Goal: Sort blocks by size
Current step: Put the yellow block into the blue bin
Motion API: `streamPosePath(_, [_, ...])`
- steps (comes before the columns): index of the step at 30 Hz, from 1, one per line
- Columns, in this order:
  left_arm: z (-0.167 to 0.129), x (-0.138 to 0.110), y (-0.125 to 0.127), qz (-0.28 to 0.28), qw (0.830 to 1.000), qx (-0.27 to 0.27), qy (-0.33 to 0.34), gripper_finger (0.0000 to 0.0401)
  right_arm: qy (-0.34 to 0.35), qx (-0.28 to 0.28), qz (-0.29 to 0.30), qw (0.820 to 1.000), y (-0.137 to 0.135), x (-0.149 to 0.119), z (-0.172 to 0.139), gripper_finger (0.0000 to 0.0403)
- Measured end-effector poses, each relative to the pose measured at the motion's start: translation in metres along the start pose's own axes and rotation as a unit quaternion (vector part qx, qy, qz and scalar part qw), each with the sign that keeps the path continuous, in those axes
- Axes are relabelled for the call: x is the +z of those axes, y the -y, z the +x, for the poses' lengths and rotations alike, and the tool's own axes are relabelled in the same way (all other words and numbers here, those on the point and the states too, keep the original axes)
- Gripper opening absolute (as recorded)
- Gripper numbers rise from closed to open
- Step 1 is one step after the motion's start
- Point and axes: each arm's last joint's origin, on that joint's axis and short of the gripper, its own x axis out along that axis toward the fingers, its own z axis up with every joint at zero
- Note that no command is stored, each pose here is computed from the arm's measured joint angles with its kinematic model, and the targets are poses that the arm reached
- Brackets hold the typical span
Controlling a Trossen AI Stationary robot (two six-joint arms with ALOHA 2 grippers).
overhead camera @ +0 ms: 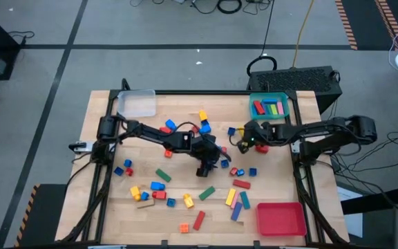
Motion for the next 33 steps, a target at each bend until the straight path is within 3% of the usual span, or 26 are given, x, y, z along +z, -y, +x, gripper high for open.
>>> streamPosePath(18, [-0.010, -0.005, -0.047, 0.056, 0.997, 0.042, 0.029, 0.0238, 0.075, -0.071, 0.117, 0.988, 0.068, 0.026, -0.050, 0.0086])
streamPosePath(24, [-0.014, -0.008, -0.064, 0.090, 0.993, 0.063, 0.037, 0.0238, 0.065, -0.113, 0.158, 0.979, 0.094, 0.034, -0.045, 0.0086])
streamPosePath(33, [-0.028, -0.020, -0.102, 0.061, 0.995, 0.040, 0.068, 0.0238, 0.034, -0.166, 0.185, 0.968, 0.129, 0.052, -0.036, 0.0086])
